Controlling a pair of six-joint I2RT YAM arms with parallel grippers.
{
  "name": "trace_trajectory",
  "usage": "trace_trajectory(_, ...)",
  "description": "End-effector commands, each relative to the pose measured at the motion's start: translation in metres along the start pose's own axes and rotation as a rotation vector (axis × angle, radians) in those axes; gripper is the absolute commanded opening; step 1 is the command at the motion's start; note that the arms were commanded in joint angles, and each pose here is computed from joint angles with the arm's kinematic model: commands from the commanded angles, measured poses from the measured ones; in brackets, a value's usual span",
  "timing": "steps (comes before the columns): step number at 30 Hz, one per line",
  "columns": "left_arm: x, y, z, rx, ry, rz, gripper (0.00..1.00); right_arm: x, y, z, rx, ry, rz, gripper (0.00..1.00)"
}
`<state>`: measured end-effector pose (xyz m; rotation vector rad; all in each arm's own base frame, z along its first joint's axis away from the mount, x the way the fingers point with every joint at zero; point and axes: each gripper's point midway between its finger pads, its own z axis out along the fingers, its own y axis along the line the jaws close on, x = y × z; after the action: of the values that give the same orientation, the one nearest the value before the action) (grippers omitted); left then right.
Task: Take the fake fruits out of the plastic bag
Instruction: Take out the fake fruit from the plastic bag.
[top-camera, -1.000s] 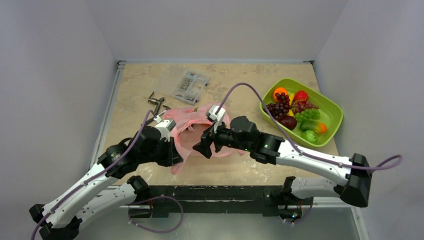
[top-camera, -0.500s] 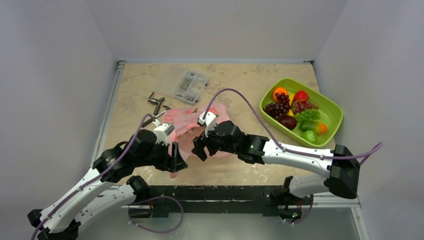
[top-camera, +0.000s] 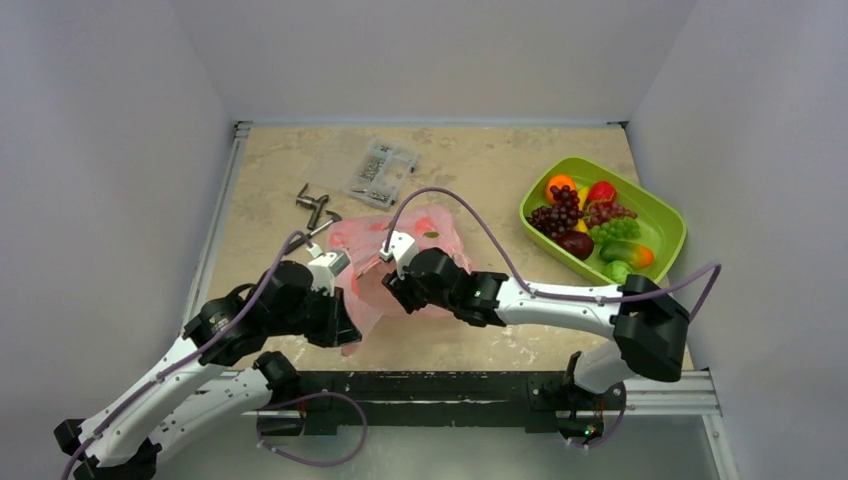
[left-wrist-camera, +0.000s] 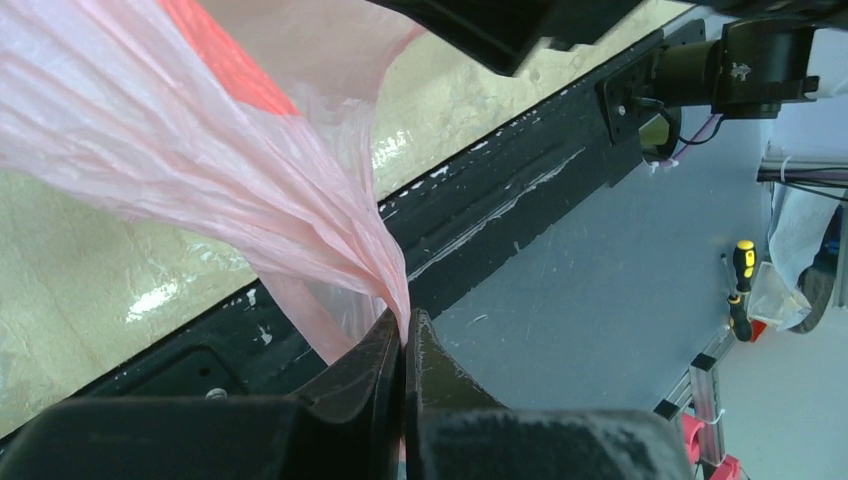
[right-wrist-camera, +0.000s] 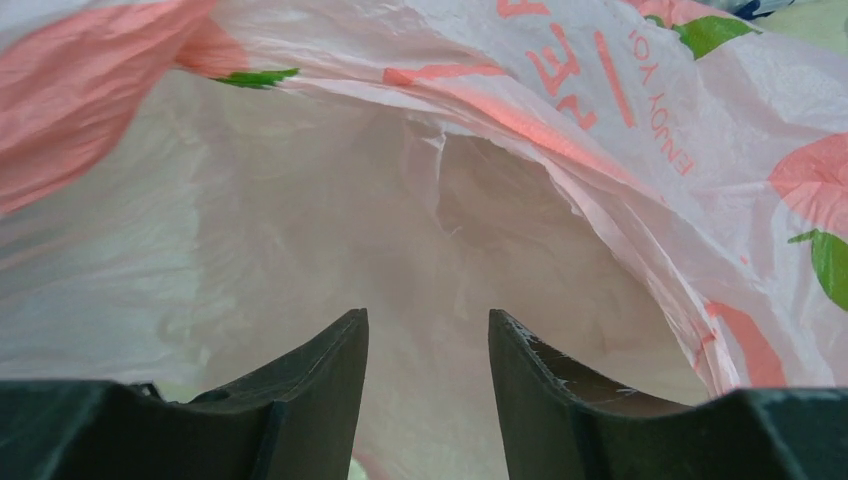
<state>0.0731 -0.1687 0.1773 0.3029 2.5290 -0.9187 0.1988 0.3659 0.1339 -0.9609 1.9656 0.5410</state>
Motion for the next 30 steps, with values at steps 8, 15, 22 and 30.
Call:
trace_trajectory(8,-0.025,-0.028,-0.018,0.063,-0.052,0.066,0.0,-0.014,-0.068,0.053,0.473,-0.089,-0.1,0.51)
trace_trajectory(15,-0.015,-0.013,-0.029,0.025,-0.082,0.036,0.0,-0.022,-0.081,0.057,0.579,-0.24,0.06,0.8)
trace_trajectory(22,-0.003,-0.014,-0.018,0.076,-0.052,-0.009,0.0,-0.022,-0.078,0.072,0.517,-0.38,0.285,0.99)
trace_trajectory(30,-0.001,-0.012,-0.026,0.066,-0.06,0.015,0.0,-0.031,-0.079,0.092,0.443,-0.328,0.002,0.99)
